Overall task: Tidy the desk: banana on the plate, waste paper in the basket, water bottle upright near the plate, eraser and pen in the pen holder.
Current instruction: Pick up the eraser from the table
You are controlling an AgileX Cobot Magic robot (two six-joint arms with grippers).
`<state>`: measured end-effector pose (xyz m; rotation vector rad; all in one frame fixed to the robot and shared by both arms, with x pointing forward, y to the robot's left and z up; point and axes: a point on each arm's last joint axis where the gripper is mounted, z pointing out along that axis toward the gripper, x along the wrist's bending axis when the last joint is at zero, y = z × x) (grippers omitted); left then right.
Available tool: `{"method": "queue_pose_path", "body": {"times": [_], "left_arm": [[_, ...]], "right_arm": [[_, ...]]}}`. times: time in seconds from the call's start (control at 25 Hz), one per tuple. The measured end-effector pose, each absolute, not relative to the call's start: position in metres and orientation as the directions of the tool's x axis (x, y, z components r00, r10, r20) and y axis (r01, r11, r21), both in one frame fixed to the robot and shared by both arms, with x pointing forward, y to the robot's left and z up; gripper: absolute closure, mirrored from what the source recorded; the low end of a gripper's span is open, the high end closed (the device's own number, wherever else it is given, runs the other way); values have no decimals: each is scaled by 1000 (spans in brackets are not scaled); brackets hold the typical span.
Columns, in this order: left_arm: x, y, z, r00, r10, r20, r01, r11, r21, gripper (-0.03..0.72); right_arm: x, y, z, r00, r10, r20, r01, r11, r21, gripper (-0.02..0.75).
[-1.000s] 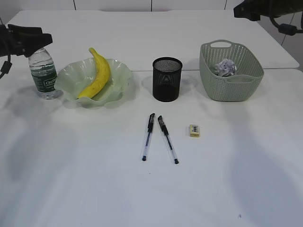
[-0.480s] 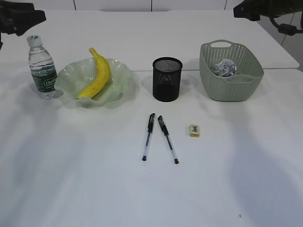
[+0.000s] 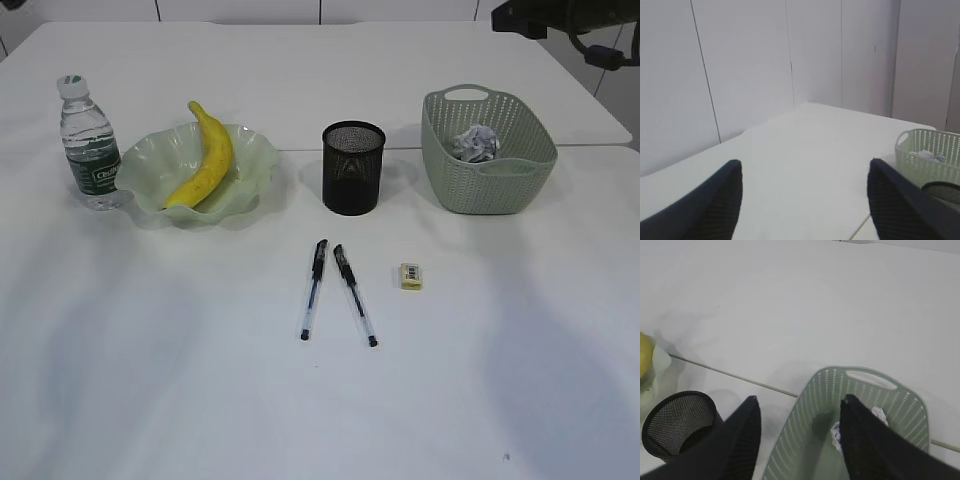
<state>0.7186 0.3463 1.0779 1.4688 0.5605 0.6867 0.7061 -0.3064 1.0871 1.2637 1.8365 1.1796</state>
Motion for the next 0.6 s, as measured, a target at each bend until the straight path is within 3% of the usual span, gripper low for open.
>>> {"method": "queue_pose_path", "body": {"times": [0.6], "left_arm": [[672,338,1178,628,773,93,-125,-18,992,141]], "right_arm": [[698,-295,1082,-478,875,73,448,171,878,353]]}}
